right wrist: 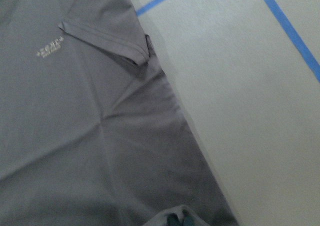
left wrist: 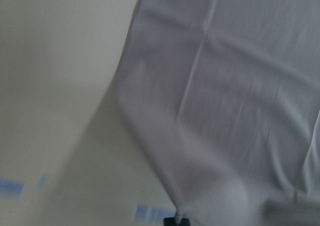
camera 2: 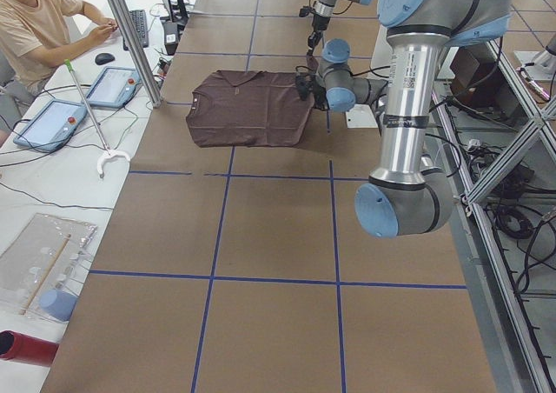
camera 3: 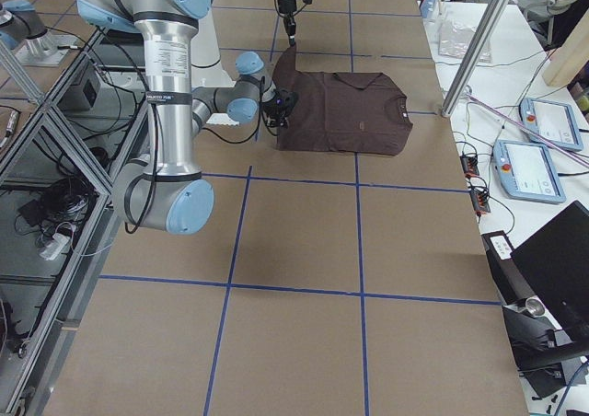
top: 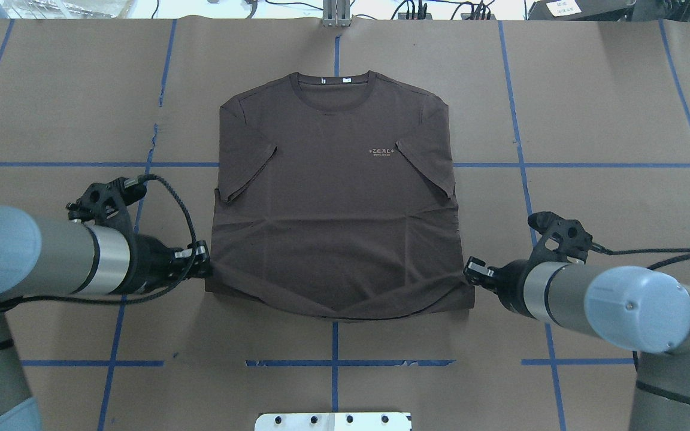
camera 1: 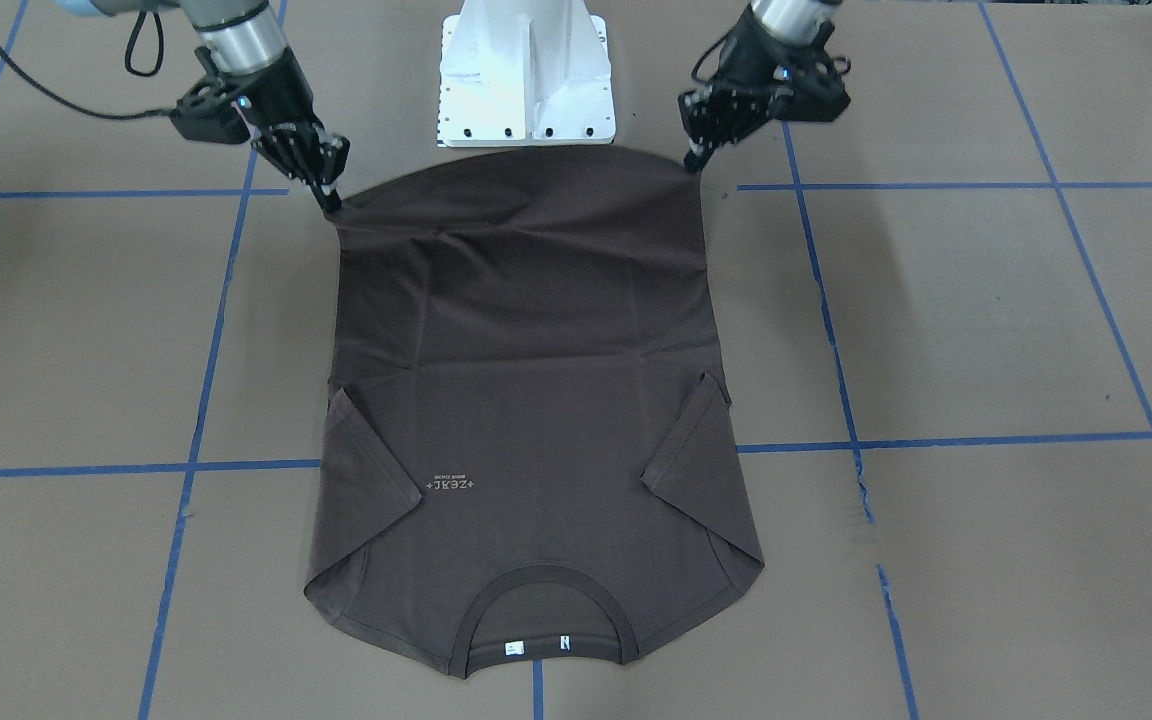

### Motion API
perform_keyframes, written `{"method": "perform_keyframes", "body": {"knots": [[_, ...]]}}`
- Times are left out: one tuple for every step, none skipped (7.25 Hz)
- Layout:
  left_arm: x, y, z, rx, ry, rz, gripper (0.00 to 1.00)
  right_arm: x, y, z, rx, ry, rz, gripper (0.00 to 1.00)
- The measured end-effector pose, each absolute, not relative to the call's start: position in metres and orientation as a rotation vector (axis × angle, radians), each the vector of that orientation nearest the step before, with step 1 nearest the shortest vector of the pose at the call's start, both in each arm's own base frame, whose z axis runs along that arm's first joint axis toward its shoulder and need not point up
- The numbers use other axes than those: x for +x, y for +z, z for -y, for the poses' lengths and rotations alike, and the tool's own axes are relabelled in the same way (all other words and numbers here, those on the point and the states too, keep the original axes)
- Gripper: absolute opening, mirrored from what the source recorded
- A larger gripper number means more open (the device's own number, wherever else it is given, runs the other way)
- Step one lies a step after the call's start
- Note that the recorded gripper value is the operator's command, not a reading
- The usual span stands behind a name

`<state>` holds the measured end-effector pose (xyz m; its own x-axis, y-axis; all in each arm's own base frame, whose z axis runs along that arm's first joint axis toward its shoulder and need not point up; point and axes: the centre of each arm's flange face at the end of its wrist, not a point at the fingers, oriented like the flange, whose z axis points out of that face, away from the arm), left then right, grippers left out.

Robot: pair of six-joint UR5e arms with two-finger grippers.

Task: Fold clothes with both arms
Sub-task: 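Lift the hem with both grippers and fold it toward the collar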

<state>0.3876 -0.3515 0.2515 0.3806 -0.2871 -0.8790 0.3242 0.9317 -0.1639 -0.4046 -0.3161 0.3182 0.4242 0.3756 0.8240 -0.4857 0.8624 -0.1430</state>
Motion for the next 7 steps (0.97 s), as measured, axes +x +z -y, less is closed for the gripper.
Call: {"method": "perform_keyframes", "body": {"knots": [[0.393,0.259,0.408,0.099,-0.427,-1.072,0.00,-0.415,0.316,0.374,0.163,0.546,0.964,0.00],[0.387,0.272,0.455,0.148,-0.453,-1.024,0.00,-0.416,0.314,0.434,0.184,0.553,0.933,0.00],[0.383,0.286,0.496,0.187,-0.478,-0.976,0.00,-0.412,0.314,0.491,0.198,0.561,0.900,0.00],[0.389,0.297,0.530,0.221,-0.504,-0.935,0.00,-0.414,0.319,0.539,0.210,0.564,0.859,0.00],[0.400,0.305,0.555,0.250,-0.523,-0.914,0.00,-0.425,0.323,0.578,0.217,0.557,0.813,0.00],[0.411,0.311,0.574,0.274,-0.536,-0.906,0.00,-0.440,0.322,0.609,0.219,0.553,0.775,0.00],[0.421,0.313,0.587,0.288,-0.546,-0.899,0.00,-0.452,0.322,0.627,0.222,0.553,0.757,0.00]]}}
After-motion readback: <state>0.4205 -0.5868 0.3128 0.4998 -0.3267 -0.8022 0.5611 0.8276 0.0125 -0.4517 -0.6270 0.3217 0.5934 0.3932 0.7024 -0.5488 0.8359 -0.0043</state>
